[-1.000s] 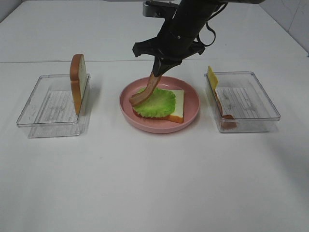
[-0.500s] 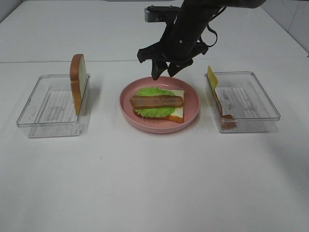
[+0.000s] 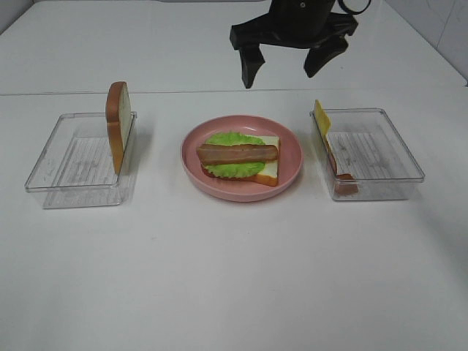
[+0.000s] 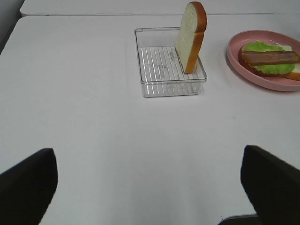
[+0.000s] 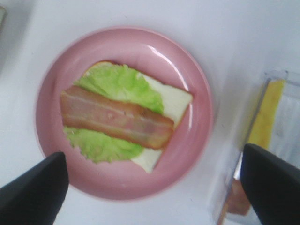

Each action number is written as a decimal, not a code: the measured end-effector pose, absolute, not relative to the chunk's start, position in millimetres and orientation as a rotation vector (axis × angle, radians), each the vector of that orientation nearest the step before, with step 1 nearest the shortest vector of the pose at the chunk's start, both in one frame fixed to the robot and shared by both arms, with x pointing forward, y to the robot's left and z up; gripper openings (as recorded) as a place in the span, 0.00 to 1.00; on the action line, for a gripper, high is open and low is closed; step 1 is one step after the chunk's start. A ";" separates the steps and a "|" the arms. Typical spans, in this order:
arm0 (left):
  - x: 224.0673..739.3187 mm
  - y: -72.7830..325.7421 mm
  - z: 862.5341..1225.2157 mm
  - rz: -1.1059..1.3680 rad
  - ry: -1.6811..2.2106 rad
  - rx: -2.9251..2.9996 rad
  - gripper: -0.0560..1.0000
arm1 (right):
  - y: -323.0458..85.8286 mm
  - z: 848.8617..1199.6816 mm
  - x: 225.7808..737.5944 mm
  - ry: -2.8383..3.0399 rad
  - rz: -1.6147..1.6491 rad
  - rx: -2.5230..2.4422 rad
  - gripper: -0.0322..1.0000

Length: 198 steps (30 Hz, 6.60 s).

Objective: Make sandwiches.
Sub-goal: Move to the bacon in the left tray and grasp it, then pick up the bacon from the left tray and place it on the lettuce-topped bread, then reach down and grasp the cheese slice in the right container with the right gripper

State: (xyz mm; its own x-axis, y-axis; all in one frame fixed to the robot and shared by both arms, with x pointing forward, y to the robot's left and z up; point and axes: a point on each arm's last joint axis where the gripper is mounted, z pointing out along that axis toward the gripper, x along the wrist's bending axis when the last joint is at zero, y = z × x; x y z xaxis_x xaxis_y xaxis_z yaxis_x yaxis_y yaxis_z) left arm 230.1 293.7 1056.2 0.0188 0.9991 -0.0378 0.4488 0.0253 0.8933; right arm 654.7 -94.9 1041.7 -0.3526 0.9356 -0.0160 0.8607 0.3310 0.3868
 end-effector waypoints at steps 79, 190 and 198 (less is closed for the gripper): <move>230.2 293.7 1056.2 0.908 1.535 1.528 0.98 | -161.2 943.9 648.7 2.426 0.031 1.941 0.06; 230.2 293.7 1056.2 0.908 1.535 1.528 0.98 | -131.3 948.0 681.4 2.442 0.774 1.906 0.90; 230.2 293.7 1056.2 0.908 1.535 1.528 0.98 | -133.8 991.3 674.4 2.440 0.817 1.797 0.91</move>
State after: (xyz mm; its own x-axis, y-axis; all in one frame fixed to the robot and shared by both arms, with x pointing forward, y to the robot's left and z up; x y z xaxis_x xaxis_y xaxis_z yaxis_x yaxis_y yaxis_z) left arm 230.2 293.7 1056.2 0.0188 0.9991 -0.0378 0.4479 0.0254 0.8937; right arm 674.4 -133.8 991.3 -0.3445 0.8910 0.2958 0.8893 0.2089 0.4067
